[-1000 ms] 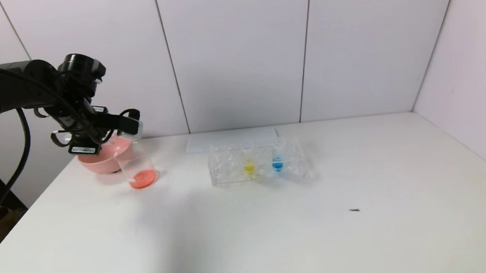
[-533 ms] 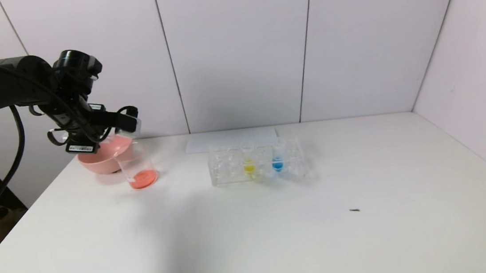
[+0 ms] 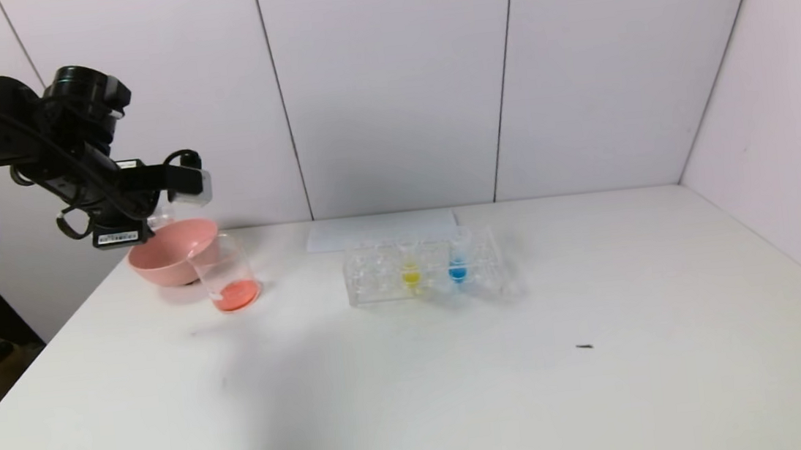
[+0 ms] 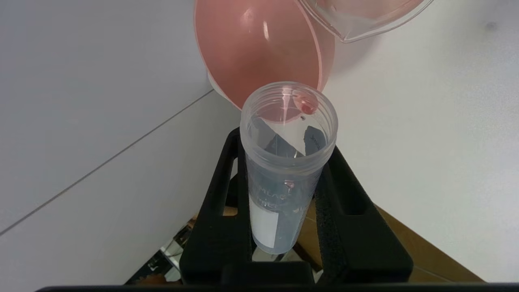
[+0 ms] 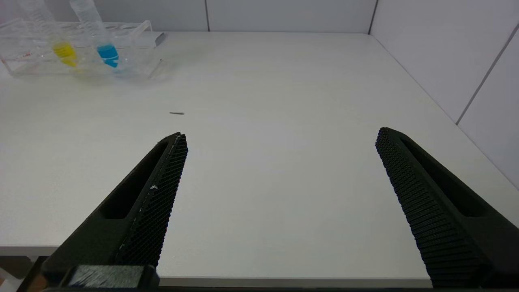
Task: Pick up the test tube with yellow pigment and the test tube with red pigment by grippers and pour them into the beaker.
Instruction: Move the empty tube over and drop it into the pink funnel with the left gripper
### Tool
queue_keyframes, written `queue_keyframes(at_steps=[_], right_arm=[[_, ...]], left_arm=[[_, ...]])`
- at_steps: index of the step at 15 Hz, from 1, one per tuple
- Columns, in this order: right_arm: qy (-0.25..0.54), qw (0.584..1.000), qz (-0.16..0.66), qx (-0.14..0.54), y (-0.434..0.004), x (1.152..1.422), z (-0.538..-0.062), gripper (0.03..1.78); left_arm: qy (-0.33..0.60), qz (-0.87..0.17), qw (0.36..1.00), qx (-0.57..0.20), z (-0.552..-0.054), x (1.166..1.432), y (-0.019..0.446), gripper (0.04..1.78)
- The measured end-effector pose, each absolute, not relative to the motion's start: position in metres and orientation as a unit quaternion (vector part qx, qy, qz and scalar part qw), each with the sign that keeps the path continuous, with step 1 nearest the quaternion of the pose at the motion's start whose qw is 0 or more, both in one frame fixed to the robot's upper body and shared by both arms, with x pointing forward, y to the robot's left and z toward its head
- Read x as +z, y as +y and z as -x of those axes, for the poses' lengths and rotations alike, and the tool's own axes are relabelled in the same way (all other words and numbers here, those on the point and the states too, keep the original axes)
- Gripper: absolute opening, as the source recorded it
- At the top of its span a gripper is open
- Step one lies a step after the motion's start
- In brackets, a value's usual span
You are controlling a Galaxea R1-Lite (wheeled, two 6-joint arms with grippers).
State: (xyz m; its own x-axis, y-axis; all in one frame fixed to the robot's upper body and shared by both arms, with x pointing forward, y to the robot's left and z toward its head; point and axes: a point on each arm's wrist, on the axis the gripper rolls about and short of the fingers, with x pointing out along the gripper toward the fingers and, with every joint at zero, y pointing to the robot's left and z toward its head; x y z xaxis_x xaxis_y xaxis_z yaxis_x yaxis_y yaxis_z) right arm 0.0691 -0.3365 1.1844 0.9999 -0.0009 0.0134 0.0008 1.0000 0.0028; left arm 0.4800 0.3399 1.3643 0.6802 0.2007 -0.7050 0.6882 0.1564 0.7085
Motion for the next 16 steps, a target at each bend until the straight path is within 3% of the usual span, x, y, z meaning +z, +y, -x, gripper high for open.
queue_keyframes(at_steps=[11, 16], right_arm=[[-0.006, 1.0, -0.002, 0.0, -0.337, 1.184, -0.069, 1.7], [-0.007, 1.0, -0.002, 0.0, -0.337, 1.184, -0.069, 1.7]], left_arm=[[0.301, -0.412, 0.839, -0.187, -0.456, 1.392, 0.365, 0.46], [0.29, -0.337, 0.877, -0.183, -0.451, 1.401, 0.363, 0.46]])
